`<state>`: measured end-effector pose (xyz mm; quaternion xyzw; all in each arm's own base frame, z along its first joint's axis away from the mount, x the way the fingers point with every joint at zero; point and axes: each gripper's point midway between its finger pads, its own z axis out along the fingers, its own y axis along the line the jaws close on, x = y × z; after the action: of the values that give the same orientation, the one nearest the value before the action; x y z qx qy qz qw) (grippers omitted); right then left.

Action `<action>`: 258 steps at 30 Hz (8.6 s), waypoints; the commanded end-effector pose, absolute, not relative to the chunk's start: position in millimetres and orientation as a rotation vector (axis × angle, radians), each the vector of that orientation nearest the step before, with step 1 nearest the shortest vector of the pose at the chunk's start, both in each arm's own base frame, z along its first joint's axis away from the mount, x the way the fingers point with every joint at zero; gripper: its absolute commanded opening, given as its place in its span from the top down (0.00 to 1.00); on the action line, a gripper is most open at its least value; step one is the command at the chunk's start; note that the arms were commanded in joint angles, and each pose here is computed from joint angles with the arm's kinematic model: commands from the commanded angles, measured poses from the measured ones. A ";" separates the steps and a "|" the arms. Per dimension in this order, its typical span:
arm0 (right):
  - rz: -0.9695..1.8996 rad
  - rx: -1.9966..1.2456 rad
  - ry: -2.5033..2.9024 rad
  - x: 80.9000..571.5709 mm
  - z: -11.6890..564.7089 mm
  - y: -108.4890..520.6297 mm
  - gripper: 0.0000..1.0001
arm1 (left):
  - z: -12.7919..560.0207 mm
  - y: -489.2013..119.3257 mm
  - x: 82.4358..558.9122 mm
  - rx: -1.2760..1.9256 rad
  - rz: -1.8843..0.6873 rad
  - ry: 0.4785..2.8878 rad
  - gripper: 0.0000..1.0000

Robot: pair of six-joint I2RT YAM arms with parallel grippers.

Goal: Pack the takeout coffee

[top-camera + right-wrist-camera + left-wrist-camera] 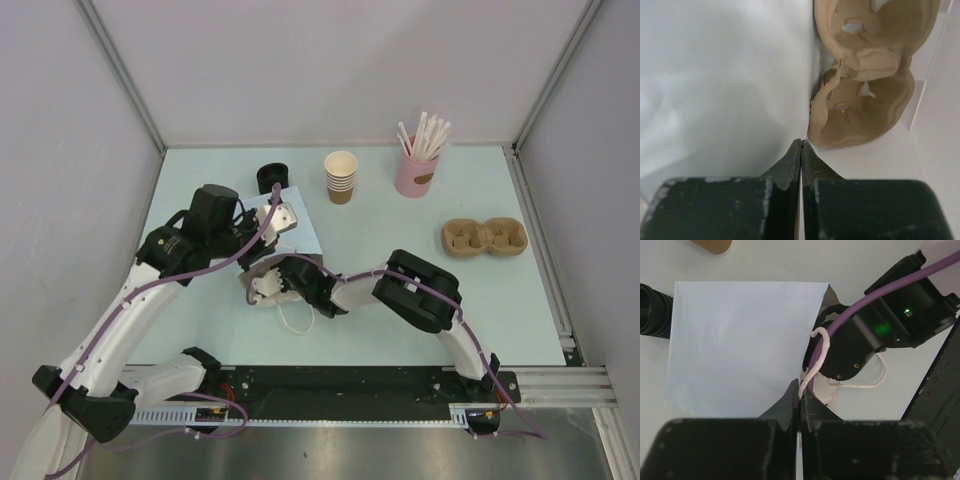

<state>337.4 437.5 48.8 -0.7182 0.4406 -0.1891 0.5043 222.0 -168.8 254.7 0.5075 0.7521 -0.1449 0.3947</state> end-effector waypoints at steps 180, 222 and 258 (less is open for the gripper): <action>0.306 -1.792 1.830 209.9 196.7 411.5 0.11 | 301.8 -154.8 201.6 1.089 -0.519 1.730 0.53; 0.263 -1.587 1.718 245.7 279.5 394.8 0.07 | 376.7 -113.2 224.9 0.749 -0.298 1.638 0.07; 0.595 -1.328 1.449 229.7 434.6 340.7 0.00 | 360.5 -133.3 253.8 0.852 -0.347 1.636 0.05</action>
<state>233.6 339.1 394.6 -0.5624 0.6409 0.2308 0.4686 268.0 -131.5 326.9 0.3536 0.7381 -0.1433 0.5565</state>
